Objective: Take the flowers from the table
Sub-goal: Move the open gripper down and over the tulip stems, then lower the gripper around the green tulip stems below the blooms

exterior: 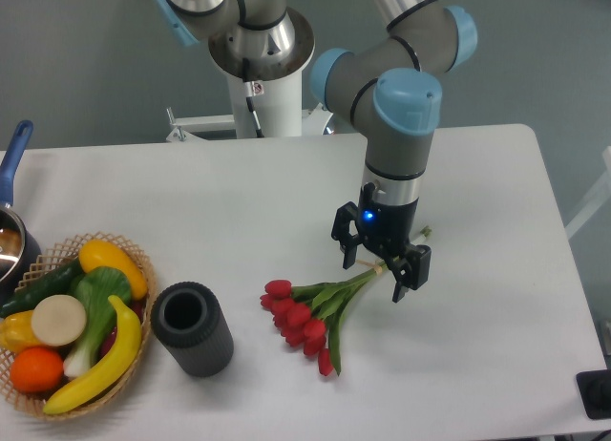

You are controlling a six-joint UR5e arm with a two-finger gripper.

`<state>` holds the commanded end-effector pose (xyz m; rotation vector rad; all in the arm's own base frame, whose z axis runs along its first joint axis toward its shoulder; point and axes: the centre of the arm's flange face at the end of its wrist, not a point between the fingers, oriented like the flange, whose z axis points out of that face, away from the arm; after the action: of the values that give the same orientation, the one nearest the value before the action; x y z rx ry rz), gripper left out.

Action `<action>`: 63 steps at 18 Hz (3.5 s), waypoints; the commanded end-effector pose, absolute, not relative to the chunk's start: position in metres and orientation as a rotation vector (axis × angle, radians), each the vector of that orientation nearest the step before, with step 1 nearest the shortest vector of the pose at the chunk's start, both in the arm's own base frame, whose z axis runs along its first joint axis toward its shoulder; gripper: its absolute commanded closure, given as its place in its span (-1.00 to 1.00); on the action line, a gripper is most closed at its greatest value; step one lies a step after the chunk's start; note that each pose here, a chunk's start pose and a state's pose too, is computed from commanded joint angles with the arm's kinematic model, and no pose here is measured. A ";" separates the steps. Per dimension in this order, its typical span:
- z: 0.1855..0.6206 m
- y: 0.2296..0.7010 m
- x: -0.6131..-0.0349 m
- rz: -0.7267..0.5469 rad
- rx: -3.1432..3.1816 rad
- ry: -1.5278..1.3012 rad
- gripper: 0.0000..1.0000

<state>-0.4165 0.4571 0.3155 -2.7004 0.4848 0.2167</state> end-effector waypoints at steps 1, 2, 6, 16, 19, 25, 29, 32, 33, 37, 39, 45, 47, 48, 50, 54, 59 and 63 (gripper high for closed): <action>0.313 0.458 -0.415 0.202 -2.698 0.476 -1.00; 0.308 0.457 -0.414 0.188 -2.703 0.467 -1.00; 0.278 0.458 -0.400 0.102 -2.731 0.468 -1.00; 0.244 0.451 -0.394 0.026 -2.826 0.365 -1.00; 0.242 0.453 -0.395 0.022 -2.832 0.339 -1.00; 0.239 0.447 -0.399 0.019 -2.843 0.322 -1.00; 0.234 0.443 -0.395 -0.003 -2.855 0.316 -1.00; 0.230 0.439 -0.398 -0.021 -2.864 0.301 -1.00; 0.229 0.437 -0.398 -0.028 -2.866 0.298 -1.00; 0.218 0.440 -0.397 -0.064 -2.877 0.307 -1.00; 0.208 0.442 -0.397 -0.077 -2.896 0.308 -1.00; 0.196 0.449 -0.394 -0.097 -2.901 0.324 -1.00; 0.192 0.449 -0.395 -0.103 -2.903 0.324 -1.00; 0.191 0.450 -0.396 -0.103 -2.903 0.324 -1.00; 0.192 0.450 -0.397 -0.101 -2.901 0.328 -1.00; 0.190 0.452 -0.399 -0.098 -2.900 0.333 -1.00; 0.179 0.454 -0.400 -0.112 -2.909 0.339 -1.00; 0.178 0.454 -0.400 -0.116 -2.908 0.340 -1.00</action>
<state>-0.4004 0.4545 0.1776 -2.9084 0.3404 -0.1163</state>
